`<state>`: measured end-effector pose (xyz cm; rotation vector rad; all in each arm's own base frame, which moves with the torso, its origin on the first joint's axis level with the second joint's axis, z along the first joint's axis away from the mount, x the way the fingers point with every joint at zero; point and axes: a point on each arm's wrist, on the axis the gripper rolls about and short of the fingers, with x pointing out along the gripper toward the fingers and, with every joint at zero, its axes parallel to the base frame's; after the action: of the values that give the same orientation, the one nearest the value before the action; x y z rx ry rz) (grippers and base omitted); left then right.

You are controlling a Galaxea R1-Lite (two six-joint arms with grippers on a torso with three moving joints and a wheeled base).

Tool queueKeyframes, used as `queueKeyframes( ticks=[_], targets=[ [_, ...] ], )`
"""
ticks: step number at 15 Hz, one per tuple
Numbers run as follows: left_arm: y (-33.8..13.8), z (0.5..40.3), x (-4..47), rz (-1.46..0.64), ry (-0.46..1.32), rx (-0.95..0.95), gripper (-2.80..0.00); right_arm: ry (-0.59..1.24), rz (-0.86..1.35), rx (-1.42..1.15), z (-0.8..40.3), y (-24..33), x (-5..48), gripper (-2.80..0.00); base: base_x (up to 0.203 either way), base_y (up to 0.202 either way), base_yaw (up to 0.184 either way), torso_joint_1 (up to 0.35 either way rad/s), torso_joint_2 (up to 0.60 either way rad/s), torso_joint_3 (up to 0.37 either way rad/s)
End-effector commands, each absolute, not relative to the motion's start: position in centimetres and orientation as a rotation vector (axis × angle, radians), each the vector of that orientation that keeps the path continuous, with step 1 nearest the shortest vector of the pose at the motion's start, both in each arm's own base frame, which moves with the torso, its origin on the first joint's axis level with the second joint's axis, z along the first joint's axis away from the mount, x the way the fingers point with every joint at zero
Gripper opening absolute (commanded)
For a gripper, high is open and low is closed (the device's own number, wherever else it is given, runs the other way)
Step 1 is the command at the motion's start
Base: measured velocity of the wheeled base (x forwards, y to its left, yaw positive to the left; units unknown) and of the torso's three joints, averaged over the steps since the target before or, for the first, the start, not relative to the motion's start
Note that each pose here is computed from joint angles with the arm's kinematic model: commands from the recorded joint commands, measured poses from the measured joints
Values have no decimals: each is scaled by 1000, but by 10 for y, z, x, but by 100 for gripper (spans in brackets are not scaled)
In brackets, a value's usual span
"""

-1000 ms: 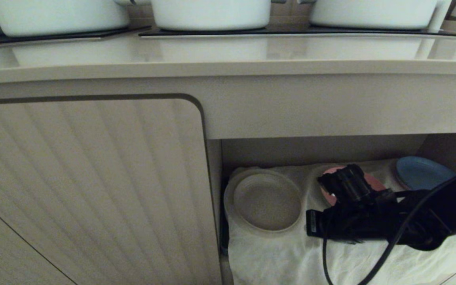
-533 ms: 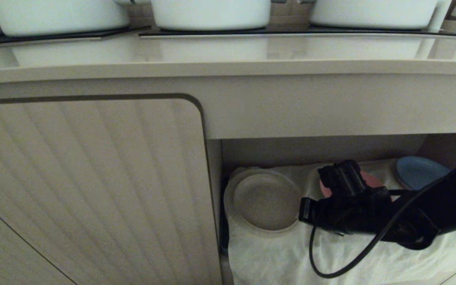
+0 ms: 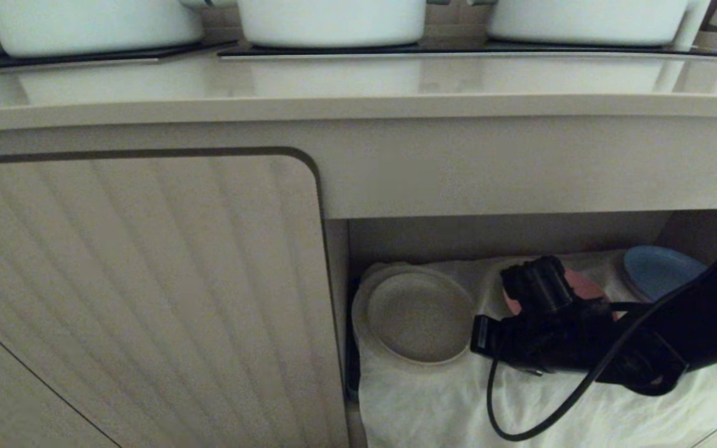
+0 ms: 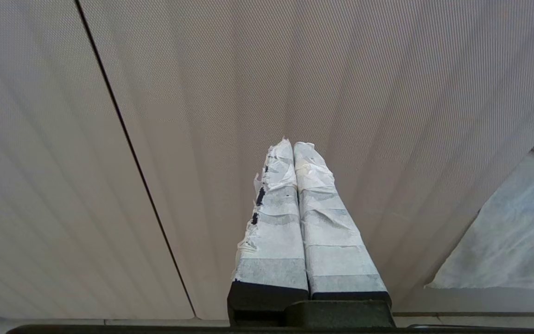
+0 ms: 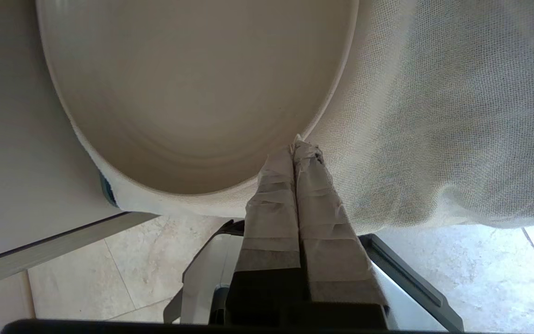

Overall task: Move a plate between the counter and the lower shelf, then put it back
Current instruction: Pick up the plate in the cupboard

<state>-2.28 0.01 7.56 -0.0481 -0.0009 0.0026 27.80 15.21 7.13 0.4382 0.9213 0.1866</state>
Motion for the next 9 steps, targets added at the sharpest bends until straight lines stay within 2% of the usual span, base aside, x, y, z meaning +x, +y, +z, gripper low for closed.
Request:
queueKeyframes(
  ticks=[1,9],
  targets=[
    [0,76,-23,3,-2,-49,-280,919,186,442,72,152,279,0,0,0,0,0,0,0],
    [0,76,-23,3,-2,-49,-280,907,187,448,70,155,285,0,0,0,0,0,0,0]
  ],
)
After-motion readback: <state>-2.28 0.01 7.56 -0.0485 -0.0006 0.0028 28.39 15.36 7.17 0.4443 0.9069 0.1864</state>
